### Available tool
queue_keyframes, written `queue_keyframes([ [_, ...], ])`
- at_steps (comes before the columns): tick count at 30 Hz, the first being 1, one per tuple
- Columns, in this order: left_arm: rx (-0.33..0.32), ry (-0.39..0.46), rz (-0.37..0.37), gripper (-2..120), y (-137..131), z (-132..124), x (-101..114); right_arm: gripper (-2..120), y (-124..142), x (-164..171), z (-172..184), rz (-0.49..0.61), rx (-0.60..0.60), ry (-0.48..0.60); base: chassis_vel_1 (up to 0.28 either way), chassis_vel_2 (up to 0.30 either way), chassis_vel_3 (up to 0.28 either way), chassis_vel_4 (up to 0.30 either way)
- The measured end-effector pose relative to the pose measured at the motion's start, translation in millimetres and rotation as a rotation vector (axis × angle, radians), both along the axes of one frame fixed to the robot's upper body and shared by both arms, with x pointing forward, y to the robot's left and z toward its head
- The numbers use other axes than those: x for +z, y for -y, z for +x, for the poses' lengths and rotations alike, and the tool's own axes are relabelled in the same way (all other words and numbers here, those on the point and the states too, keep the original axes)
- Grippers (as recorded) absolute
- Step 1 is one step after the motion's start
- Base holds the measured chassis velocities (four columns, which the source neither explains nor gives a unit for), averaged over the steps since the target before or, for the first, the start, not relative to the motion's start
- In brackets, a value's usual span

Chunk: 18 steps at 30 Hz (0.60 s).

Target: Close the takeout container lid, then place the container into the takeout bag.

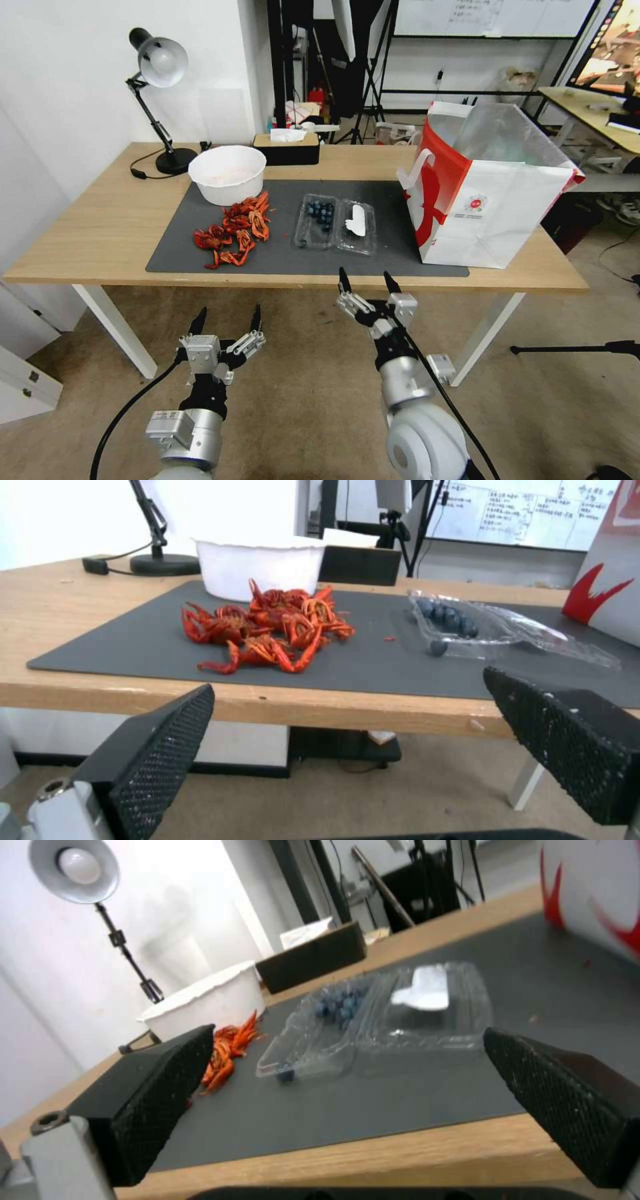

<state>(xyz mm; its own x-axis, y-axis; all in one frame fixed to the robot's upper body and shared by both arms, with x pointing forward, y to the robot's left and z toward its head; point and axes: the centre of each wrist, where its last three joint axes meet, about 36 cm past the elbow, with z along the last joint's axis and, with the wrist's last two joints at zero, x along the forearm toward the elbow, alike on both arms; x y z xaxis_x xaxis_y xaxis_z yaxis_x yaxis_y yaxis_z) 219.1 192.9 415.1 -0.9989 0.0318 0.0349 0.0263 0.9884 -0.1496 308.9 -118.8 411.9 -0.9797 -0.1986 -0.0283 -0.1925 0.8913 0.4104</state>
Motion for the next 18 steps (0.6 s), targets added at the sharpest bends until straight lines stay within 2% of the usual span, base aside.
queue_keyframes([
  [6,0.002,0.005,0.002,100,0,-1,0,100,-15,11,36,0.160,-0.002,-0.119,0.000,0.000,0.000,0.000],
  [8,0.003,0.004,0.002,100,0,-1,-1,100,-16,13,39,0.173,-0.003,-0.127,0.000,0.000,0.000,0.000],
  [12,0.007,0.003,0.004,100,1,-1,-2,100,-28,25,62,0.278,-0.011,-0.188,0.000,0.000,0.000,0.000],
  [18,0.015,-0.001,0.006,100,0,-2,-3,100,-37,38,76,0.405,0.003,-0.261,0.000,0.000,0.000,0.000],
])
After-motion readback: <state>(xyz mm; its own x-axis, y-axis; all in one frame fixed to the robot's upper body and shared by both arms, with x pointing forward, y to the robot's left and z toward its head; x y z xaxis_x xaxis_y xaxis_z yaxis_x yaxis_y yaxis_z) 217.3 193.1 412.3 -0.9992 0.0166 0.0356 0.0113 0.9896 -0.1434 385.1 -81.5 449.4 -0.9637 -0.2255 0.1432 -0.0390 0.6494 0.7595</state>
